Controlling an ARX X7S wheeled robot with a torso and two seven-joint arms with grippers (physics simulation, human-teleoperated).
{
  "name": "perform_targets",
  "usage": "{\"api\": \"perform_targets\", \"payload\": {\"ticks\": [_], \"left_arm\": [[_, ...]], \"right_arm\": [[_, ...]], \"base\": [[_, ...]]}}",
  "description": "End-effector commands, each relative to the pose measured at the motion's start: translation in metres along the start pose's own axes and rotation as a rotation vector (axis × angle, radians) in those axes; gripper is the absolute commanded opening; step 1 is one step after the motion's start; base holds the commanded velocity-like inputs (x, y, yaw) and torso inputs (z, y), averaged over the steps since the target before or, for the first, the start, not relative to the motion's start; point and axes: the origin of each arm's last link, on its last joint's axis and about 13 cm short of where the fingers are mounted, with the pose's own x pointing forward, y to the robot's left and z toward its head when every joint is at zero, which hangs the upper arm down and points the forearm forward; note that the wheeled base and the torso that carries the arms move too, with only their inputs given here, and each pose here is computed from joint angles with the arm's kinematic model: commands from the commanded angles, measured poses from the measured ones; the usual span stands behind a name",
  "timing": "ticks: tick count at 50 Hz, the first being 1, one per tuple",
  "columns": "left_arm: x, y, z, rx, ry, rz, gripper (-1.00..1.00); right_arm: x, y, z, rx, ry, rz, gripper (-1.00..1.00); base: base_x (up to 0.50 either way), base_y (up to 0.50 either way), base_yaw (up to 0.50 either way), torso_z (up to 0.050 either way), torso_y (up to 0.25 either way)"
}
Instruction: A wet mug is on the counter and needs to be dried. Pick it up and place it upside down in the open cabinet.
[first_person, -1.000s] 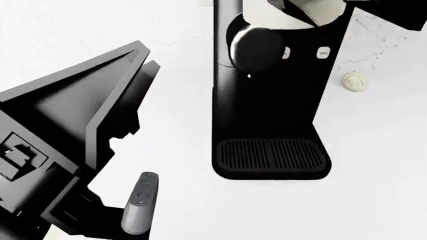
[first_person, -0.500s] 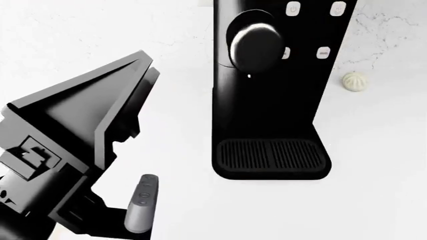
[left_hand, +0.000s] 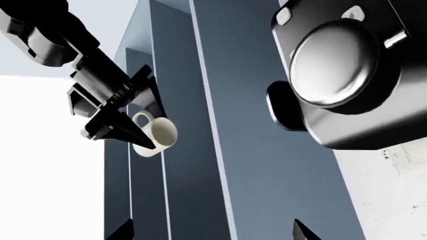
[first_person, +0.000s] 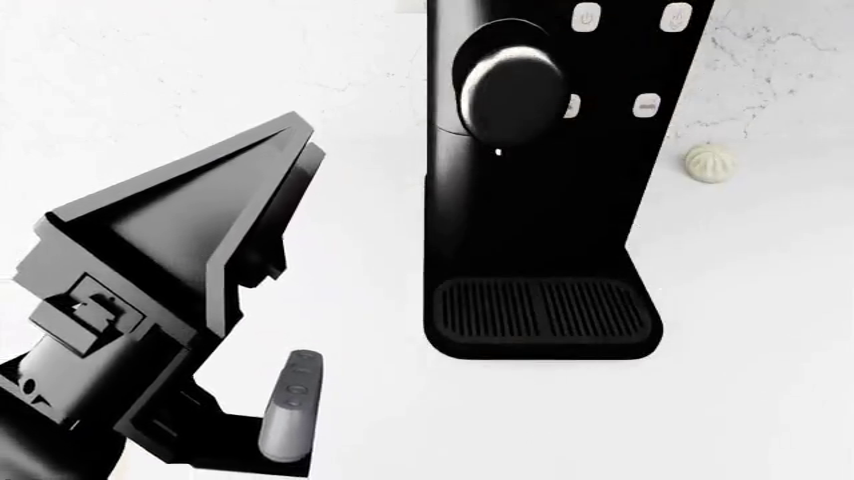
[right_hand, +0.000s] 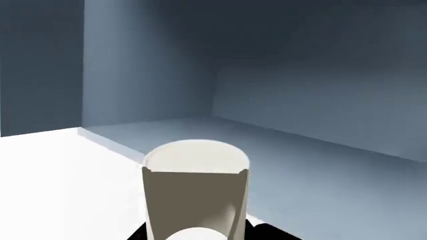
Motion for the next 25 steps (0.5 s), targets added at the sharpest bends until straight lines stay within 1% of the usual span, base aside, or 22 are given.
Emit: {"api": "perform_targets", "payload": {"ticks": [1,6,11,17,25], "left_arm": [[0.002,-0.006,0.005,-0.019,0.001,0.009,1.0],[0.003,-0.008,0.007,-0.025,-0.002,0.015,1.0],[0.005,-0.009,0.009,-0.029,-0.006,0.018,1.0],[0.005,-0.01,0.009,-0.032,-0.006,0.02,1.0],[0.005,-0.01,0.01,-0.033,-0.005,0.022,1.0]], "right_arm": [[0.014,-0.009,0.022,-0.011,-0.029,-0.135,-1.0],[0.02,-0.013,0.029,-0.009,-0.045,-0.161,-1.0],[0.032,-0.02,0.033,-0.012,-0.046,-0.224,-1.0],[0.046,-0.024,0.032,-0.019,-0.035,-0.285,-1.0],[0.057,-0.029,0.028,-0.024,-0.037,-0.35,-1.0]], "base": [[0.0,0.0,0.0,0.0,0.0],[0.0,0.0,0.0,0.0,0.0],[0.0,0.0,0.0,0.0,0.002],[0.0,0.0,0.0,0.0,0.0],[0.0,0.0,0.0,0.0,0.0]]}}
